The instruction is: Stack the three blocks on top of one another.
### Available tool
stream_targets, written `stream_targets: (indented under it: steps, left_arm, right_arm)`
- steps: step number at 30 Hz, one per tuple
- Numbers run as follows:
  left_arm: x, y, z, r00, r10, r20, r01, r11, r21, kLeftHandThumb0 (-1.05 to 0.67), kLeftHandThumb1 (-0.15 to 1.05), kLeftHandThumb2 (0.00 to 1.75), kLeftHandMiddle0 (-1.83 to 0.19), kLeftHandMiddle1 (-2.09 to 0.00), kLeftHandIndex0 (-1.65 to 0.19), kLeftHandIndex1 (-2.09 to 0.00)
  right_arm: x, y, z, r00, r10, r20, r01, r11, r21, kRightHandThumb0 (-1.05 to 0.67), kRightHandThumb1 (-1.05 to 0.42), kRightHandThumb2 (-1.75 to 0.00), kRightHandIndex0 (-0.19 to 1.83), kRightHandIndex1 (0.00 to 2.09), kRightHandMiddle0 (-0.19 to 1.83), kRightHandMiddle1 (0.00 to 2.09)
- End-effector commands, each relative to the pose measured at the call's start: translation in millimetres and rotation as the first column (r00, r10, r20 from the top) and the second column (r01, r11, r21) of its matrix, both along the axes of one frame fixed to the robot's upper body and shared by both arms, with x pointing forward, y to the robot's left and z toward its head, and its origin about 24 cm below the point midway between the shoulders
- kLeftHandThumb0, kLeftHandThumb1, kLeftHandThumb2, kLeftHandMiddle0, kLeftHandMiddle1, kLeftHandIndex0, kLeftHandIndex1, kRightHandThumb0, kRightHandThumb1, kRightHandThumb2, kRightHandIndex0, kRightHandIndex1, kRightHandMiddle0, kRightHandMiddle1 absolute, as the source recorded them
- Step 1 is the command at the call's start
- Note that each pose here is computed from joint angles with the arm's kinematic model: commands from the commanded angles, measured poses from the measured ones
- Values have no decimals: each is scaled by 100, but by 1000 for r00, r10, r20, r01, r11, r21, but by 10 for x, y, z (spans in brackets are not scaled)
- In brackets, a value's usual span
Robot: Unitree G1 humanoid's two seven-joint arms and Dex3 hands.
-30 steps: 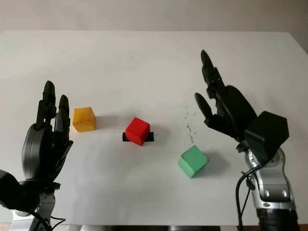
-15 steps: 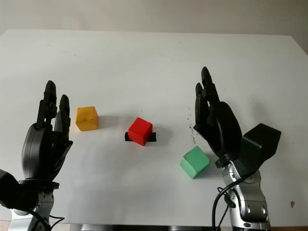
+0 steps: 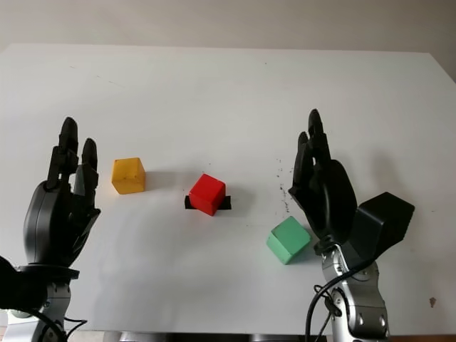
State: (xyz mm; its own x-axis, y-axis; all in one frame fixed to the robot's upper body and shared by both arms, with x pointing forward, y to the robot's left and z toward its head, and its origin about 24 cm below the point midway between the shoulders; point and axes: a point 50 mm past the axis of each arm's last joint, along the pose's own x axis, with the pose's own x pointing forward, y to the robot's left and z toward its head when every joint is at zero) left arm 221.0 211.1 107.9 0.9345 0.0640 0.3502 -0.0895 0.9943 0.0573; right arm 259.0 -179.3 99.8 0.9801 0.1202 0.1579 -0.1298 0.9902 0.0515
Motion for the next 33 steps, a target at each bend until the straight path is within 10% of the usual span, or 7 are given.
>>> stream_targets:
  steps: [1, 10, 16, 33]
  left_arm:
    - [4, 90, 134, 995, 85, 51, -91, 987, 129, -60, 105, 35, -24, -10, -2, -9]
    - [143, 511, 909, 970, 183, 161, -243, 668, 704, -61, 104, 10, -28, -4, -41, -9]
    - [305, 515, 1083, 978, 210, 13, -106, 439, 892, -69, 103, 6, -9, -1, -34, -4]
    - [726, 285, 845, 963, 148, -227, 189, 233, 954, -83, 92, 3, 9, -4, -25, -4]
  right_arm:
    - [-20, -5, 40, 1000, -4, 28, 4, 1000, 0, -73, -105, -79, -19, 0, -19, 0]
    - [-22, -53, 73, 999, 0, 35, 0, 1000, -3, -74, -105, -78, -19, 0, -19, 0]
    - [-7, -72, 96, 999, -13, 30, 13, 1000, 3, -76, -105, -77, -19, 0, -19, 0]
    - [-18, -85, 125, 999, -25, 43, 25, 1000, -4, -72, -105, -78, -19, 0, -19, 0]
